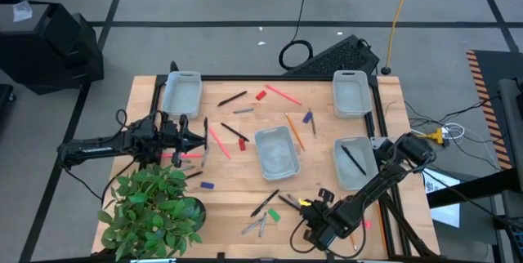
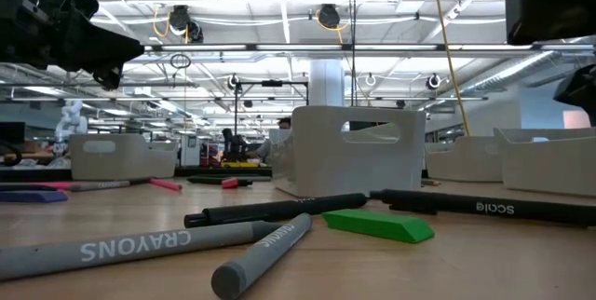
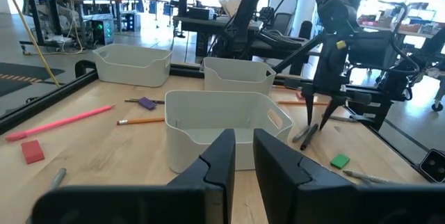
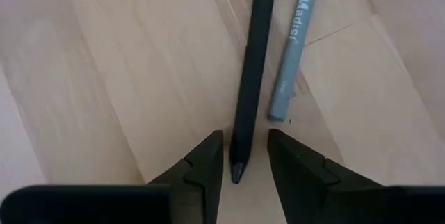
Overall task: Sort crayons/erasers/pens/pencils in bins
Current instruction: Put the black pen into the bottom right gray bin
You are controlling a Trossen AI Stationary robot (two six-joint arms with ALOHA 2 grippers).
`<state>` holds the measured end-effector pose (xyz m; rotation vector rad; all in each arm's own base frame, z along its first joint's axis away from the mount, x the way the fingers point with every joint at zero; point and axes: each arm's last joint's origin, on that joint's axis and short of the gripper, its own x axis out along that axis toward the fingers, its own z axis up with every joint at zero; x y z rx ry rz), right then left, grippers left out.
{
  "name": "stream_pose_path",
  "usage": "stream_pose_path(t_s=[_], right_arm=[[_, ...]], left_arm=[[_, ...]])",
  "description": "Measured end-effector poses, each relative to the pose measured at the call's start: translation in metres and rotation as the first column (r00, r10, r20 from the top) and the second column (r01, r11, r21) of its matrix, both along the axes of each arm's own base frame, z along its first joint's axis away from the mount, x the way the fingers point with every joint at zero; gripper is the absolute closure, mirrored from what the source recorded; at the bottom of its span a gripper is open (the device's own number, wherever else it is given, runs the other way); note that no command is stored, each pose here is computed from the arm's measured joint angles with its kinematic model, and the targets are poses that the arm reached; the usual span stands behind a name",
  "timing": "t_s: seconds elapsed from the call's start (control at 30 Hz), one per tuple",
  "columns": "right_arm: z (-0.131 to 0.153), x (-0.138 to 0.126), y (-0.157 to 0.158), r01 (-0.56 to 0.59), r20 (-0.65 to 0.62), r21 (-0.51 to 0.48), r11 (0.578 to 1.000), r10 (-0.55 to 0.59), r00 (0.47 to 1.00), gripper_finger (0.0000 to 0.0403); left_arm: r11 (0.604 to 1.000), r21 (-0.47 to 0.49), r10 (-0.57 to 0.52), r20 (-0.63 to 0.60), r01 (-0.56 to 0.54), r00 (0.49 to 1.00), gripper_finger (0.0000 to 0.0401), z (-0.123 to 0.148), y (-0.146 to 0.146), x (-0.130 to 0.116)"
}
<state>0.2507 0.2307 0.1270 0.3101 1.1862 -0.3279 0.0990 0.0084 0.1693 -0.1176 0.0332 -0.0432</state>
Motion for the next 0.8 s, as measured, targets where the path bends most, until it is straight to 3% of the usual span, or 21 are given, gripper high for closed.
stream_pose_path(t_s=[0.5, 0.8], right_arm=[[0.000, -0.003, 0.000, -0.128, -0.031, -0.032, 0.991, 0.127, 0.991, 0.0357], [0.019, -0.008, -0.001, -0.154, -0.017, 0.032, 0.988, 0.154, 0.988, 0.0367]], left_arm=[[1.000, 0.001, 0.000, 0.005, 0.000, 1.000, 0.0345, 0.001, 0.000, 0.000], [1.000, 0.001, 0.000, 0.005, 0.000, 1.000, 0.0345, 0.001, 0.000, 0.000]])
